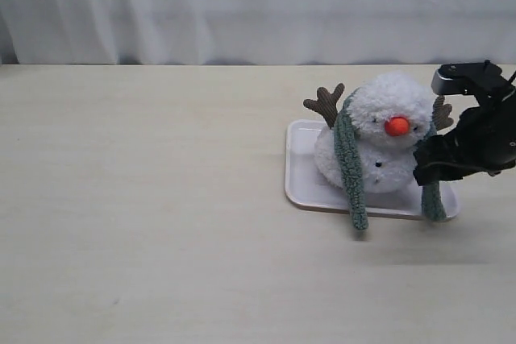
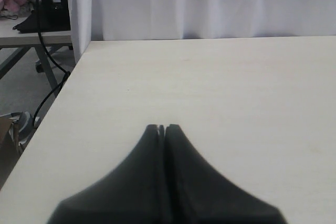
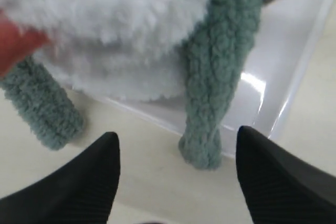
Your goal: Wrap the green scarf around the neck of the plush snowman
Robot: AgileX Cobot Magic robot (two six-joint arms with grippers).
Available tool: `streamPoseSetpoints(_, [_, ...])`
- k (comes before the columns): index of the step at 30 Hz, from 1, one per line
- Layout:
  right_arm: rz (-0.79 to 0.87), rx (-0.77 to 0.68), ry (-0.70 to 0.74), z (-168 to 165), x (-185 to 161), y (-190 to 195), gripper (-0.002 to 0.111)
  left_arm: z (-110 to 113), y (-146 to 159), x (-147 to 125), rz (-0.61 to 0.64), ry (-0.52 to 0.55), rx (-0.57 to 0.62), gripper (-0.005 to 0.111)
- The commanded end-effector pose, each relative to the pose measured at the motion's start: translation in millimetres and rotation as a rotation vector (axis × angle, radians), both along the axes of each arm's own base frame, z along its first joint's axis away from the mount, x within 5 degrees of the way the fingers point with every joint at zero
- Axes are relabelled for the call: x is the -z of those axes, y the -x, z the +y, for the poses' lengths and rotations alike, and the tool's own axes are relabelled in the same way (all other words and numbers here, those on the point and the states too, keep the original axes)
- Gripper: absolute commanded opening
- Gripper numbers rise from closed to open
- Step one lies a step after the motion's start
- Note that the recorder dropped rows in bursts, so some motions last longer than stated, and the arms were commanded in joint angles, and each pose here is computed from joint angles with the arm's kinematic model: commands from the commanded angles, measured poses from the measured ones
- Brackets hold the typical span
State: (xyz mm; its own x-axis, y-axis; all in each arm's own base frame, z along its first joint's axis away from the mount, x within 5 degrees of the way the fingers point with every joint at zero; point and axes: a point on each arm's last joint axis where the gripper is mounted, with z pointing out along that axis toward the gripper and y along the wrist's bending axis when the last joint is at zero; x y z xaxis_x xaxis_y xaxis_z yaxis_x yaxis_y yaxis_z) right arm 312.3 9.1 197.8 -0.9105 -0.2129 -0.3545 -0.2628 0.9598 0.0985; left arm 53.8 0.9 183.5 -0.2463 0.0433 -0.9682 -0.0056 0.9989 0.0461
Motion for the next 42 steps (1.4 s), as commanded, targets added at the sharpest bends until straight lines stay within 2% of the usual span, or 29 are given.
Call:
streamPoseSetpoints(1, [-0.141,-0.023,0.074,3.2,7.1,-3.8,0.058,-0.6,-0.2,-0.5,-0.012,0.009,0.008,0.000])
streamPoseSetpoints(6, [-0.169,0.003,0.085,1.4,18.4,-5.8,0.053,-0.6,-0.2,-0.5,-0.012,0.009,0.008,0.000])
streamPoseSetpoints(18, [-0.095,0.019,0.058,3.1,37.2,-7.4,0.004,-0.6,-0.2,-0.5,-0.012,0.009,0.008,0.000])
streamPoseSetpoints(24, [-0.094,0.038,0.016,5.9,26.0,-3.3,0.004,-0.6,-0.2,-0.5,-0.012,0.009,0.008,0.000])
streamPoseSetpoints(33, [-0.139,0.057,-0.043,10.0,-10.1,10.1,0.004,-0.6,-0.2,-0.5,-0.012,0.009,0.008,0.000])
streamPoseSetpoints(36, [-0.045,0.100,-0.162,18.6,-8.0,17.3,0.004,-0.6,-0.2,-0.5,-0.012,0.009,0.008,0.000])
streamPoseSetpoints(42, [0.063,0.112,-0.137,19.9,23.5,21.1,0.004,-0.6,-0.2,-0.5,-0.012,0.009,0.008,0.000])
